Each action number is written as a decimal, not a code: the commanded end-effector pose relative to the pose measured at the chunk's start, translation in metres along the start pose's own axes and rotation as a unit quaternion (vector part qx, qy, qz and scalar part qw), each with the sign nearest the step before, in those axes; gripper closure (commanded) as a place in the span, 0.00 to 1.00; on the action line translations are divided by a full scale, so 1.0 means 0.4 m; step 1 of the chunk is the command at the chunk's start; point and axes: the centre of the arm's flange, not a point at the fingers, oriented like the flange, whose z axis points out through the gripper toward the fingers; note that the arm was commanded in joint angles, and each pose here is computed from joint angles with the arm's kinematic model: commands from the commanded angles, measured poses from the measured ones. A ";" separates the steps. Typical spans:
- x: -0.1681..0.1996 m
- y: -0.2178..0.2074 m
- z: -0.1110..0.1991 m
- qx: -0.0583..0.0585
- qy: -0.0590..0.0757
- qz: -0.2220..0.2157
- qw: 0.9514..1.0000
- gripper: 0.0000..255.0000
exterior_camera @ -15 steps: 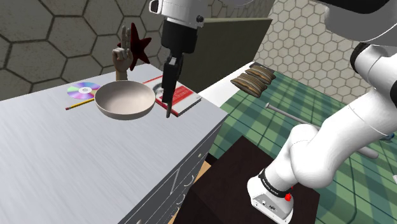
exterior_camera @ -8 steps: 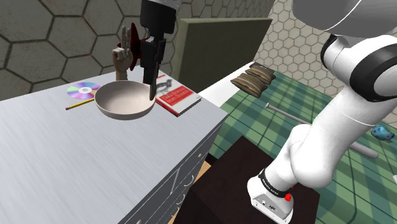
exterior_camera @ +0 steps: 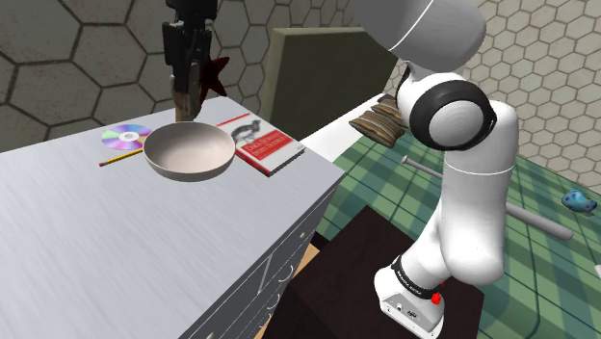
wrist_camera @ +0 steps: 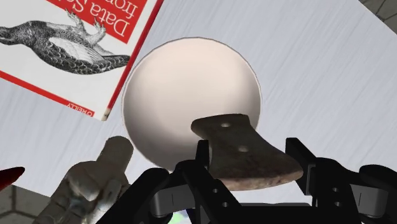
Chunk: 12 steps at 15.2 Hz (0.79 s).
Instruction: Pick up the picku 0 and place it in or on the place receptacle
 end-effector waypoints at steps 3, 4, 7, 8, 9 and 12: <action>0.025 0.033 0.021 0.000 -0.001 0.002 1.000 1.00; 0.025 0.036 0.034 0.000 -0.001 0.002 1.000 1.00; 0.025 0.044 0.072 0.000 -0.001 0.002 1.000 1.00; 0.024 0.047 0.085 0.000 -0.001 0.002 1.000 1.00; 0.024 0.050 0.098 0.000 -0.001 0.002 1.000 1.00; 0.024 0.059 0.137 0.000 -0.001 0.002 1.000 1.00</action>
